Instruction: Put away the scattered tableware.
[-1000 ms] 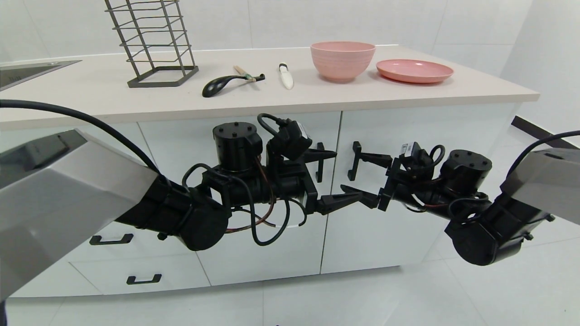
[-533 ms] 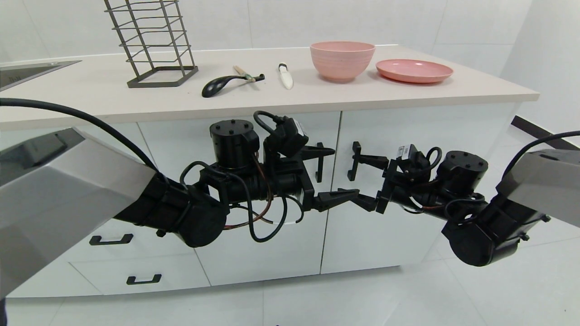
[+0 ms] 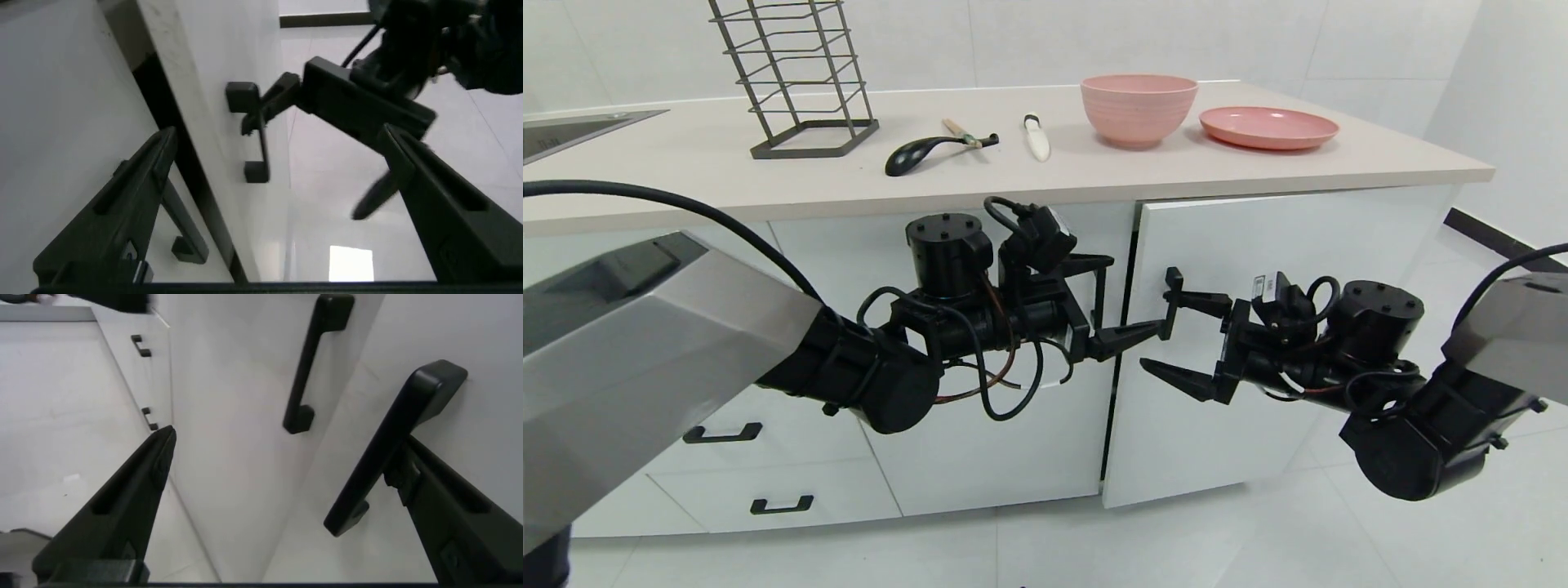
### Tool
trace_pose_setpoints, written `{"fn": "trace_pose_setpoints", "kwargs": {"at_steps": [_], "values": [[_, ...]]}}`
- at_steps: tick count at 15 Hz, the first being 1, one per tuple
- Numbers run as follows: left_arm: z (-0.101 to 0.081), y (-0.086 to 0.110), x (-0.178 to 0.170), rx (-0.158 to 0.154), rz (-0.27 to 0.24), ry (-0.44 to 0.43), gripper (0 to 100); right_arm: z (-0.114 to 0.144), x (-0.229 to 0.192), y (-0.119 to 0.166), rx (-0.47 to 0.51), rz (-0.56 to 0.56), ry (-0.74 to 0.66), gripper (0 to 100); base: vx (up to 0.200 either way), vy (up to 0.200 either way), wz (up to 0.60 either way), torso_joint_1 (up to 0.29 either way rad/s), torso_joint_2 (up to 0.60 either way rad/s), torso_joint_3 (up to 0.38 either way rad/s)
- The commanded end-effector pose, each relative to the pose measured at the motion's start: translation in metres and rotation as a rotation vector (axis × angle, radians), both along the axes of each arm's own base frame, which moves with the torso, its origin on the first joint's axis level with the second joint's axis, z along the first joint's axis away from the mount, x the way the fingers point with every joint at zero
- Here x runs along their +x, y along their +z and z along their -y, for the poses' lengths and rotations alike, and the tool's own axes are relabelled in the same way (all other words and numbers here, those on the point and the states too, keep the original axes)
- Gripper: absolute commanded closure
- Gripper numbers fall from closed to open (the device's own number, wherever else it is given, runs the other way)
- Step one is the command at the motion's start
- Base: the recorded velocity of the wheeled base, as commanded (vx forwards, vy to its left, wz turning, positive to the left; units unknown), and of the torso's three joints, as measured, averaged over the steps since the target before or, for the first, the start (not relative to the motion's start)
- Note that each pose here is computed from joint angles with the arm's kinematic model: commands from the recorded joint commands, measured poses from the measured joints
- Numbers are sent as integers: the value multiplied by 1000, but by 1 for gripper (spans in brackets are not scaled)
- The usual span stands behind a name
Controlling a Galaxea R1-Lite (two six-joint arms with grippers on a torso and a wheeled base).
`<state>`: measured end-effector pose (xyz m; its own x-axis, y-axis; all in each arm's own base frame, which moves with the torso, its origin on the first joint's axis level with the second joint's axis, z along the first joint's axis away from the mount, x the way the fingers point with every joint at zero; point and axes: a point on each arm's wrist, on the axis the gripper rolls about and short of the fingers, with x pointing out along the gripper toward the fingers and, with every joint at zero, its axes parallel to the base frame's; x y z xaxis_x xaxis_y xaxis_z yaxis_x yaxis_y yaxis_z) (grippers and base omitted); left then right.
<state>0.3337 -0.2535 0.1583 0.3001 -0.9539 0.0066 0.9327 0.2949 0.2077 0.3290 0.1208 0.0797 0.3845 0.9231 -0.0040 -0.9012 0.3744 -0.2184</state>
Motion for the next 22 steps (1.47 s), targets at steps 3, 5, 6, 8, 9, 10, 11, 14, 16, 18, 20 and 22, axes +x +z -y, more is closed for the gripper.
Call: {"fn": "trace_pose_setpoints", "kwargs": {"at_steps": [3,5,6,8,9,10,11,14,16,18,20,22], "values": [[16,-4,4,-9,12,-23,0,9,-31,13,-11,-9,31,0,0,0,0,0,0,0],[25,-1,3,-23,12,-38,0,14,-49,16,-22,-18,53,0,0,0,0,0,0,0],[30,1,2,-32,17,-32,0,16,-56,17,-25,-25,55,0,0,0,0,0,0,0],[43,4,0,-54,19,-32,0,20,-71,20,-31,-36,73,0,0,0,0,0,0,0],[50,7,-4,-66,19,-49,0,21,-77,20,-33,-43,75,0,0,0,0,0,0,0],[56,9,-8,-74,16,-65,0,22,-81,19,-37,-54,75,0,0,0,0,0,0,0],[70,8,-20,-84,18,-108,0,24,-82,18,-38,-60,69,0,0,0,0,0,0,0],[98,7,-48,-122,7,-198,0,30,-77,18,-37,-57,43,0,0,0,0,0,0,0],[102,6,-52,-126,-9,-211,0,37,-70,15,-41,-57,10,0,0,0,0,0,0,0],[101,6,-52,-126,-11,-210,0,49,-57,13,-38,-47,-43,0,0,0,0,0,0,0],[101,6,-52,-127,-10,-210,0,57,-49,6,-41,-66,-76,0,0,0,0,0,0,0],[102,5,-51,-126,-11,-210,0,64,-45,-4,-47,-103,-100,0,0,0,0,0,0,0]]}}
